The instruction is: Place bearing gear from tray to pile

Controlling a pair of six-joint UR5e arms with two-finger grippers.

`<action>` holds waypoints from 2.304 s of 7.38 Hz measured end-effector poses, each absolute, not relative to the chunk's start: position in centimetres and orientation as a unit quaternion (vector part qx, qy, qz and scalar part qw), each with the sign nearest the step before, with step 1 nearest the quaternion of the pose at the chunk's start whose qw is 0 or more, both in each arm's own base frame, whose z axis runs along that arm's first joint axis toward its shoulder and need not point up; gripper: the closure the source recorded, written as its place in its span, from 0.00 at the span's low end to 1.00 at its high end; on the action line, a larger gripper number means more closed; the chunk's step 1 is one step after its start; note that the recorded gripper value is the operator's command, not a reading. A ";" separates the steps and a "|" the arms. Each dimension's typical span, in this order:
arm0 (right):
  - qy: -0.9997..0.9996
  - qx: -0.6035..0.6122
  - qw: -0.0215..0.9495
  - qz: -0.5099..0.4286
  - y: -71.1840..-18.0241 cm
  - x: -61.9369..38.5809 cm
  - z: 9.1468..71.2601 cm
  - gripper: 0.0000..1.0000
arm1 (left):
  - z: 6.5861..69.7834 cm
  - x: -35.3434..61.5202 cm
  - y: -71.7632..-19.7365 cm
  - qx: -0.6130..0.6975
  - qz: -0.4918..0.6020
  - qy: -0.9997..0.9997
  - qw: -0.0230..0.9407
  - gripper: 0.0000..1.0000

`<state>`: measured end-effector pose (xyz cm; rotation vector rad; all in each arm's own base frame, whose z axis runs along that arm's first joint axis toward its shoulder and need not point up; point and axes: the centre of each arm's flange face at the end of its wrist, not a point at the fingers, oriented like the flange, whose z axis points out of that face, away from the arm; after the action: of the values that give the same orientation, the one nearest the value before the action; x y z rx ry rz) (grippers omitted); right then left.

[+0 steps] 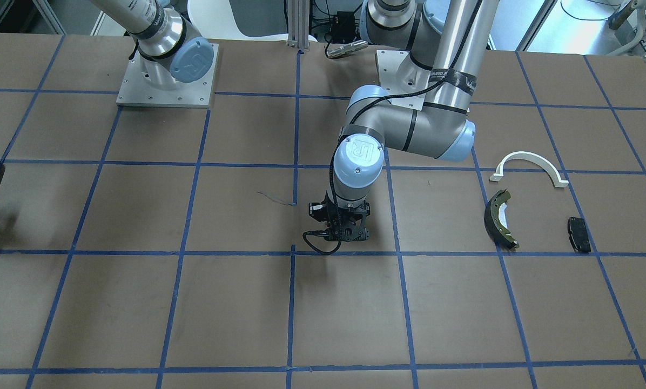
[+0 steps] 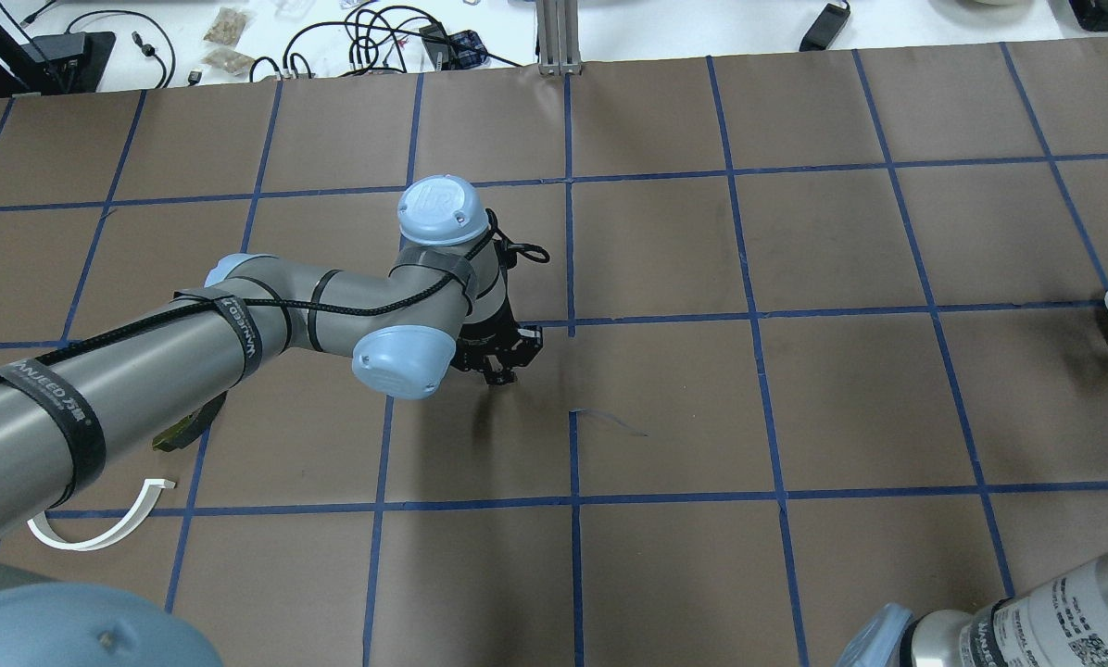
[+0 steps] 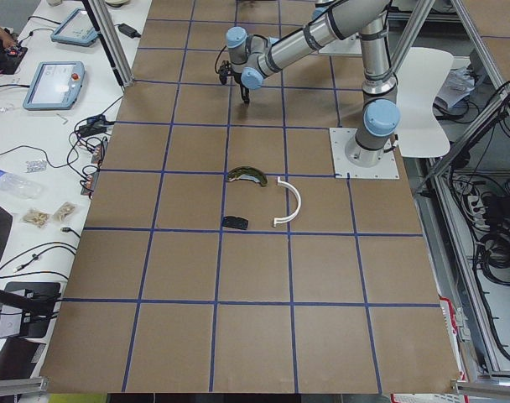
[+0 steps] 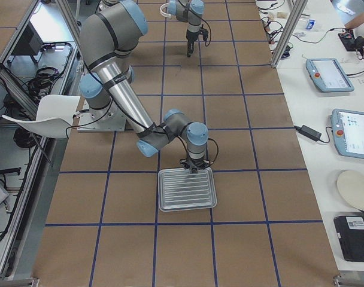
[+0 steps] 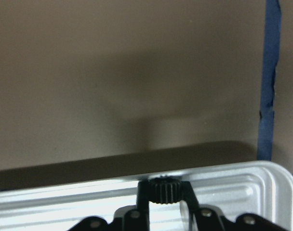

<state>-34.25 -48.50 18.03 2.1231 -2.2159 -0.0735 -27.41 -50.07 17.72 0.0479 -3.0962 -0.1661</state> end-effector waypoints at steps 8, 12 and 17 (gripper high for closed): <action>-0.854 0.519 0.044 -0.001 -53.0 -21.5 25.2 0.95 | 29.9 0.4 -59.4 0.015 -0.051 -0.999 -0.002 1.00; -0.932 0.357 0.040 0.036 -57.3 5.3 25.7 0.94 | 27.6 19.4 -56.0 -0.006 -0.082 -0.997 0.001 1.00; -0.980 0.194 0.007 0.050 -47.3 35.0 23.9 0.87 | 21.3 21.4 -53.8 0.003 -0.117 -0.992 0.040 1.00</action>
<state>34.96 -47.35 23.94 0.6081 -3.0635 0.1577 21.39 -53.78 21.25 0.0085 -3.0399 -0.3576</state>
